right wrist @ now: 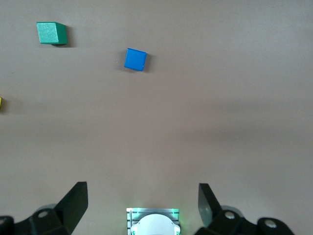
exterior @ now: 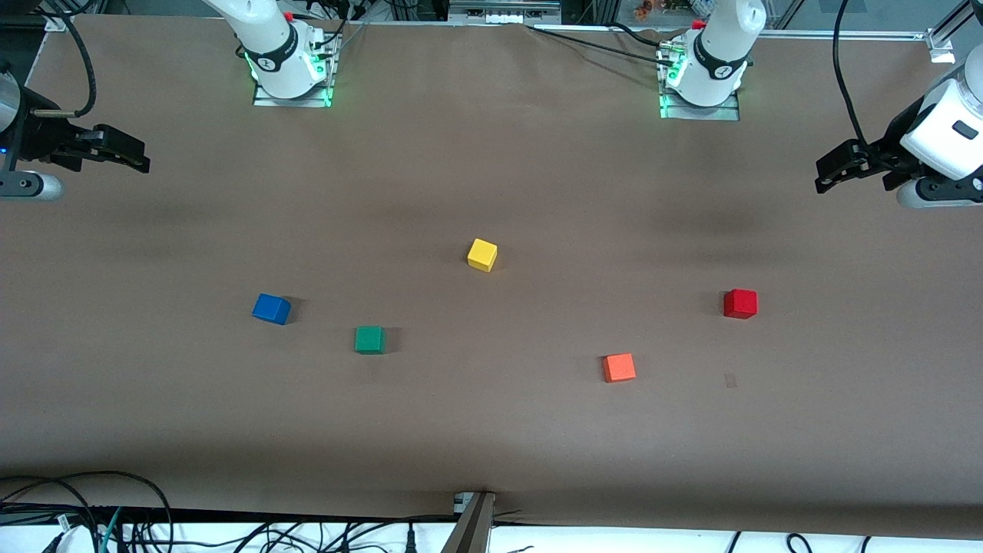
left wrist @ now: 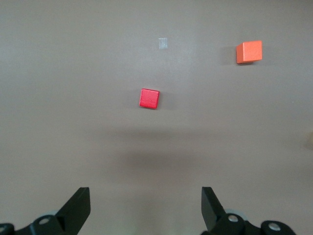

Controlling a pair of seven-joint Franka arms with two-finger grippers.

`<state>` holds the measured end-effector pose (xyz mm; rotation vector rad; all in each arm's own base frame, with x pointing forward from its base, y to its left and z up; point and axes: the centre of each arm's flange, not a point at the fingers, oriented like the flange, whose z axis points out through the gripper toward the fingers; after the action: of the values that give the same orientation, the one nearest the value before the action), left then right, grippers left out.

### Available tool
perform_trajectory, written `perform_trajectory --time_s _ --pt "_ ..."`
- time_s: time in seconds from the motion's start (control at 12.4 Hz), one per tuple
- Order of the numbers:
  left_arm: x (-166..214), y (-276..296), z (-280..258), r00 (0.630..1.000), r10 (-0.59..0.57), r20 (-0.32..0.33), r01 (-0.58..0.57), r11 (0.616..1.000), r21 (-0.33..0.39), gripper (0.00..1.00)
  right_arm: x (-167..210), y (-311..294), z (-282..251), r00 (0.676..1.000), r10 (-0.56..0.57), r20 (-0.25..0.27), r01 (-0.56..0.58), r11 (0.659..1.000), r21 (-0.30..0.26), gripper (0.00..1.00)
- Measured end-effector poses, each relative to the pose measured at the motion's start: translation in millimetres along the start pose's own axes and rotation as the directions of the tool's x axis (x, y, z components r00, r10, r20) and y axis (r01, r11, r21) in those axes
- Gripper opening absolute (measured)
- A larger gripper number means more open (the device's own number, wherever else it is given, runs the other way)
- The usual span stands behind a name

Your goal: Pass red block to right arm, stack on blue

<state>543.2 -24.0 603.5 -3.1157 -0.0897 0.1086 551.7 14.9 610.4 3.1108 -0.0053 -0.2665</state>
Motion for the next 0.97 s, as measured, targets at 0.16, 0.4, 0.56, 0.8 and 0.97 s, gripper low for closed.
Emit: perform_trajectory --time_s 0.16,0.4,0.56,0.8,0.97 --pt "0 0 0 1.0 -0.003 0.003 0.003 1.0 0.0 1.0 0 0 0 1.0 0.0 0.0 0.0 1.0 0.0 1.0" --pt "0 -2 1 1.0 -0.008 0.009 0.008 1.0 0.001 1.0 0 0 0 1.0 0.0 0.0 0.0 1.0 0.0 1.0" --pt "0 -6 3 1.0 -0.015 0.016 0.015 1.0 0.001 1.0 0 0 0 1.0 0.0 0.0 0.0 1.0 0.0 1.0" --pt "0 -14 8 0.999 -0.03 0.03 0.03 1.0 0.001 1.0 0 0 0 1.0 0.0 0.0 0.0 1.0 0.0 1.0" --pt "2 -16 17 0.998 -0.033 0.048 0.033 0.999 0.003 1.0 0 0 0 1.0 0.0 0.0 0.0 1.0 0.0 1.0"
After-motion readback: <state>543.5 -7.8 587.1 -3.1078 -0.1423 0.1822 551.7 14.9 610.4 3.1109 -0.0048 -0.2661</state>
